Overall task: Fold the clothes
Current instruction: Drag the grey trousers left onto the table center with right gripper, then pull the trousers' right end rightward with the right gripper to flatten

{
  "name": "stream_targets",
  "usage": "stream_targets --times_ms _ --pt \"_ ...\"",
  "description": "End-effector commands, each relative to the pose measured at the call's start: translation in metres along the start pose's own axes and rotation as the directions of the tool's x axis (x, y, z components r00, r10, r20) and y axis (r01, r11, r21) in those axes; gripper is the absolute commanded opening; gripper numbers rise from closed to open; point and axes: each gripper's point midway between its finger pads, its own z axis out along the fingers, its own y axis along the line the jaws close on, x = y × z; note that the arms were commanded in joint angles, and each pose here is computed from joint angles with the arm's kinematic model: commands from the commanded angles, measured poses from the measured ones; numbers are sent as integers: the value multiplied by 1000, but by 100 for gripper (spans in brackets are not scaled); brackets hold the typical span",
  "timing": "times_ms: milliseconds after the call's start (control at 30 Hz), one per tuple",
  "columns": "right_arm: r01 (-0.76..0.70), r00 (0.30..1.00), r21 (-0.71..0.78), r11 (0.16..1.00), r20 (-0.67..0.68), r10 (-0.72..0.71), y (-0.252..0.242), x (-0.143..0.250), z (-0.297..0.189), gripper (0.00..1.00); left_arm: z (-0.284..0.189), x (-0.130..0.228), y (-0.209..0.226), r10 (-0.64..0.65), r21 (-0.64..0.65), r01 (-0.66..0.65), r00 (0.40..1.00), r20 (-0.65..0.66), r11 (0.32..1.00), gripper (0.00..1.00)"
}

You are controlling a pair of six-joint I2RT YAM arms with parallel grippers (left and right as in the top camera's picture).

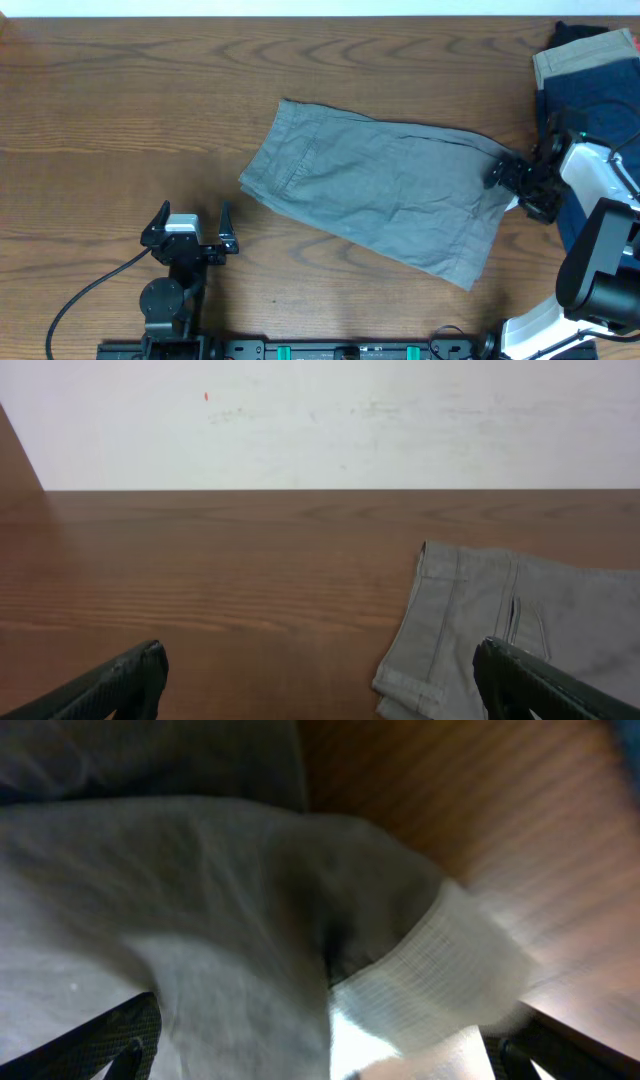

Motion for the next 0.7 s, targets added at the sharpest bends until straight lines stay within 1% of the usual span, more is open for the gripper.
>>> stream_targets --times_ms 0,67,133,233,333,400,500,567,633,667 --pt "-18 999 -68 997 -28 16 7 12 9 98 1 15 -3 5 21 -4 999 -45 1000 98" --pt "-14 999 -90 996 -31 12 10 16 14 97 1 15 -3 5 21 -4 999 -45 1000 98" --pt "-9 1000 -97 995 -28 6 11 18 19 93 1 15 -3 5 21 -4 999 -45 1000 98" --pt "0 1000 -100 995 -18 -2 12 19 22 81 1 15 -3 5 21 -4 999 -45 1000 98" --pt "6 1000 -106 994 -4 -7 15 16 22 64 1 15 -3 5 21 -4 999 -45 1000 98" --pt "11 1000 -115 993 18 -9 17 10 22 51 1 15 -3 5 21 -4 999 -45 1000 98" --pt "24 998 -149 988 66 -15 25 -2 20 25 1 15 -3 5 21 -4 999 -44 1000 98" --pt "36 996 -188 982 90 -19 33 -8 19 10 1 15 -3 5 21 -4 999 -45 1000 98" --pt "48 994 -225 973 111 -23 40 -13 16 2 1 15 -3 5 21 -4 999 -45 1000 98" --pt "54 992 -237 970 124 -25 43 -16 15 1 1 15 -3 5 21 -4 999 -45 1000 98"
